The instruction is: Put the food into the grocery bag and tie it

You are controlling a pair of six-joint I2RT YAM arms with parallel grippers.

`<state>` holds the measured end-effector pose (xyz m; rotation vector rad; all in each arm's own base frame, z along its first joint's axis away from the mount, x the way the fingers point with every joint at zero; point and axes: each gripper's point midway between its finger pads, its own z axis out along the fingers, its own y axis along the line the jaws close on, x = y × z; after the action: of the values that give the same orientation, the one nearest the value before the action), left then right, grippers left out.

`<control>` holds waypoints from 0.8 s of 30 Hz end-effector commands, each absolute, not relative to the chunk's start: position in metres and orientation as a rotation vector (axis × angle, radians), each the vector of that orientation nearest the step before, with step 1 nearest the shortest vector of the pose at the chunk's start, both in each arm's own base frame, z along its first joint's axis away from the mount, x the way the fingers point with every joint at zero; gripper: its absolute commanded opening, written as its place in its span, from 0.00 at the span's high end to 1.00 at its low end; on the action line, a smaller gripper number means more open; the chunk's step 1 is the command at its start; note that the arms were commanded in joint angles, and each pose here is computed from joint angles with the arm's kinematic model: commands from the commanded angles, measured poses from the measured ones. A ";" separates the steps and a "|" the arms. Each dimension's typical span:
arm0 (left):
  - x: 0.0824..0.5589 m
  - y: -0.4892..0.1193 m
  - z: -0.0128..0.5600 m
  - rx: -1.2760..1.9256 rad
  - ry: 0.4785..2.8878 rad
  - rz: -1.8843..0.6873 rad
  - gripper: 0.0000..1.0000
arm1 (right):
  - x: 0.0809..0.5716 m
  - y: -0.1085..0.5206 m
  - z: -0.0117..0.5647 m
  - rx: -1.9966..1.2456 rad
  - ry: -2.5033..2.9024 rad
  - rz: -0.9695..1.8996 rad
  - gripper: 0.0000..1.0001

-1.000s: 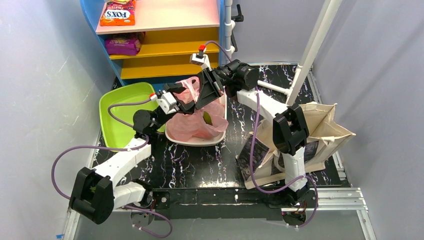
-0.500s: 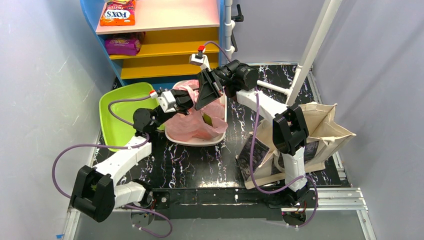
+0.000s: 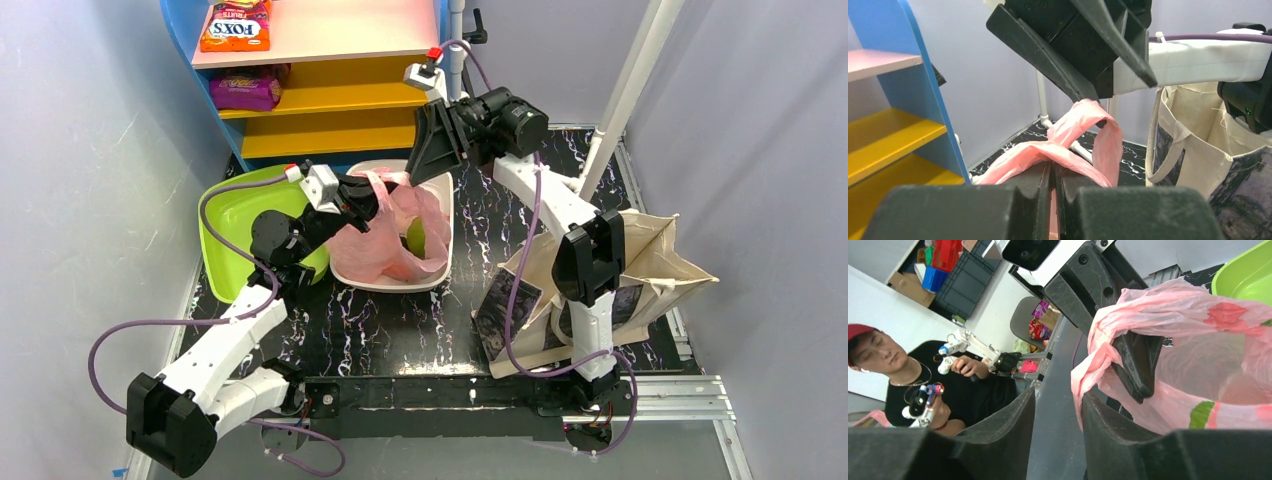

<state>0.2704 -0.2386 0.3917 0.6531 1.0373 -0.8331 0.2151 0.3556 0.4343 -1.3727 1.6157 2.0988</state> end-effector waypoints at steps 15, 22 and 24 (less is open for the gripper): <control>0.281 -0.215 0.398 0.467 1.281 -0.802 1.00 | 0.303 0.319 0.463 -0.596 1.829 1.457 0.28; 0.284 -0.213 0.391 0.433 1.389 -0.802 1.00 | 0.264 0.303 0.451 -0.706 1.727 1.354 0.40; 0.282 -0.213 0.390 0.436 1.398 -0.811 1.00 | 0.259 0.304 0.438 -0.736 1.732 1.340 0.44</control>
<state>0.2879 -0.2187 0.3780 0.4608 1.3797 -0.8090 0.2508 0.3016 0.4741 -0.6641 1.7216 1.4629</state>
